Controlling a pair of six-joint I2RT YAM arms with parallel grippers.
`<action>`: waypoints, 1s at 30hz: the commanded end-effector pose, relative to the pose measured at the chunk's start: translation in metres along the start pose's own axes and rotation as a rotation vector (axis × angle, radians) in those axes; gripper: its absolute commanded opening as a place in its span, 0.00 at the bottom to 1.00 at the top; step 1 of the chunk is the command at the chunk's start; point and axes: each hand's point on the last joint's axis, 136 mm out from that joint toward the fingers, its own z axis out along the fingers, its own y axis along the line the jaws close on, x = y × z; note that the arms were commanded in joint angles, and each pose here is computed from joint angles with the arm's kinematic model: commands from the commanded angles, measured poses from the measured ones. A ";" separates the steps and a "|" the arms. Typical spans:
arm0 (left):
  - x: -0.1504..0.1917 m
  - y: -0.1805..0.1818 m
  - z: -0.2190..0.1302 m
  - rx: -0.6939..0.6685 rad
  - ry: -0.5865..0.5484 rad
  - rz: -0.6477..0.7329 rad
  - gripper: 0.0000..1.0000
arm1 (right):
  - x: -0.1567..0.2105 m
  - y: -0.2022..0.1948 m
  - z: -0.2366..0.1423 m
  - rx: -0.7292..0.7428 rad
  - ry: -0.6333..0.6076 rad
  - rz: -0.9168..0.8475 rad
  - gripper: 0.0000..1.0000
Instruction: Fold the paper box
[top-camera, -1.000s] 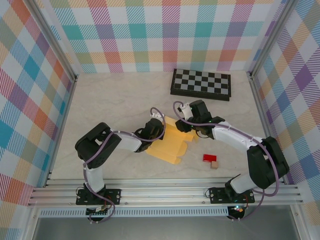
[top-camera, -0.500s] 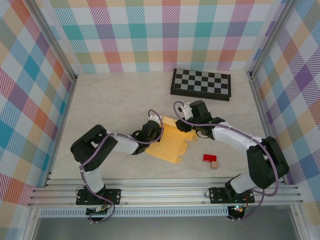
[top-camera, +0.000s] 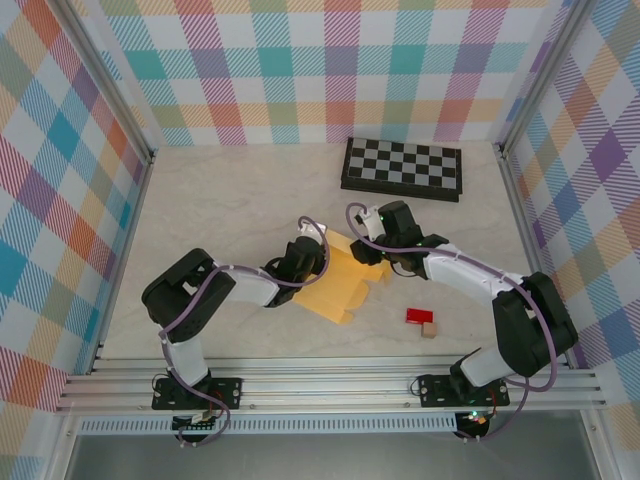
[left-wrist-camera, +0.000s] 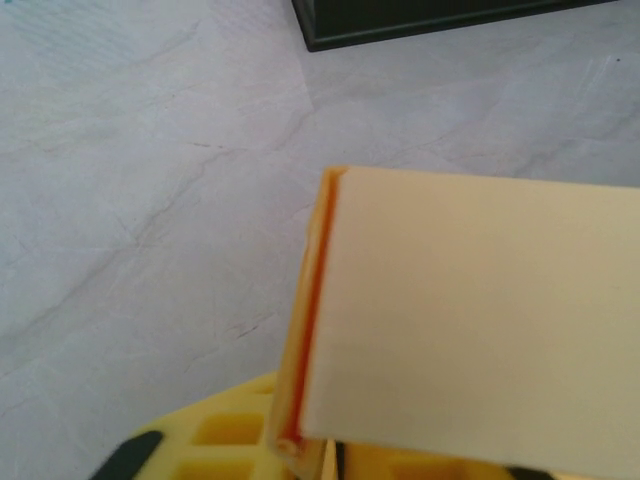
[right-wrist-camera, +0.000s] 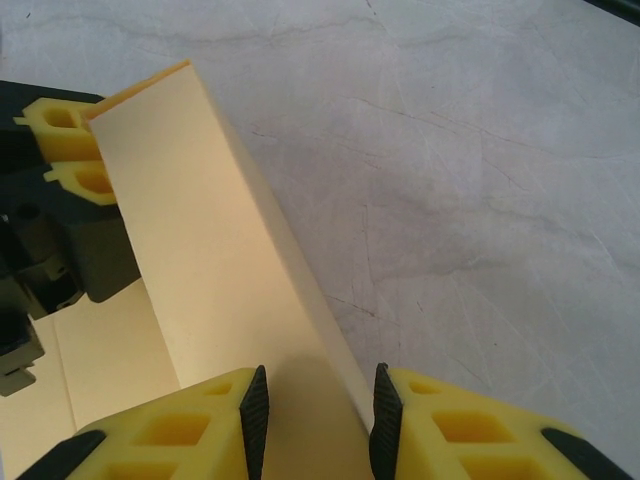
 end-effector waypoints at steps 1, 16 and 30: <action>-0.014 0.007 0.005 -0.048 -0.044 -0.016 0.08 | 0.029 -0.003 0.005 0.005 0.104 0.032 0.35; 0.018 0.014 -0.001 -0.058 0.016 0.024 0.00 | -0.011 0.002 -0.021 -0.009 0.043 0.110 0.46; 0.020 0.026 -0.006 -0.129 0.039 -0.016 0.00 | -0.018 0.001 -0.026 0.001 0.192 0.467 0.53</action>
